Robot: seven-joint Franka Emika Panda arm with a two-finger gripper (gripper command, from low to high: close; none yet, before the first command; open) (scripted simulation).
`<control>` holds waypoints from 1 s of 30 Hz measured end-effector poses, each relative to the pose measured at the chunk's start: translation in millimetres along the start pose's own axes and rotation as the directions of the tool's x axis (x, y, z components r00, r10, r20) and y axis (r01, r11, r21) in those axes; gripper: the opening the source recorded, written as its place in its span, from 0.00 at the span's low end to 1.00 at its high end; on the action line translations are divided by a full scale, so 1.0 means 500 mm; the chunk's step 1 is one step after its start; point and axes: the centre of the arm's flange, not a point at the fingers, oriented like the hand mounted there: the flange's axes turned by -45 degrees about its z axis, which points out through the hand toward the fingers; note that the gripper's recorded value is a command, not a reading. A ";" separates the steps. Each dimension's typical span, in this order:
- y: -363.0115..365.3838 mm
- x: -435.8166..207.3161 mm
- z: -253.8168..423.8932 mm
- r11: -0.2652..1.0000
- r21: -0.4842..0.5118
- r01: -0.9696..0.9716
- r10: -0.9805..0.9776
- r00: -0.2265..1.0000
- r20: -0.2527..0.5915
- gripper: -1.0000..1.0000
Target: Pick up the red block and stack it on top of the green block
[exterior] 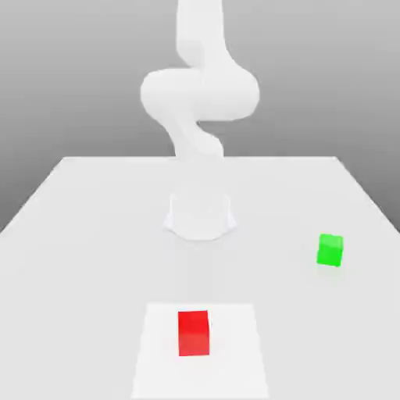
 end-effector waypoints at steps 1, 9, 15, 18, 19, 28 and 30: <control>0.001 -0.010 0.054 1.000 -0.001 0.004 -0.004 0.999 0.039 0.50; 0.010 -0.165 0.403 1.000 0.005 0.029 -0.029 0.949 0.313 0.50; 0.017 -0.355 0.594 0.999 0.019 0.043 -0.047 0.864 0.501 0.50; 0.020 -0.466 0.662 0.998 0.029 0.048 -0.056 0.808 0.587 0.50; 0.021 -0.504 0.681 0.998 0.033 0.049 -0.059 0.787 0.614 0.50; 0.022 -0.647 0.801 0.998 0.039 0.050 -0.064 0.753 0.655 0.00; 0.022 -0.647 0.801 0.998 0.039 0.050 -0.064 0.753 0.655 0.00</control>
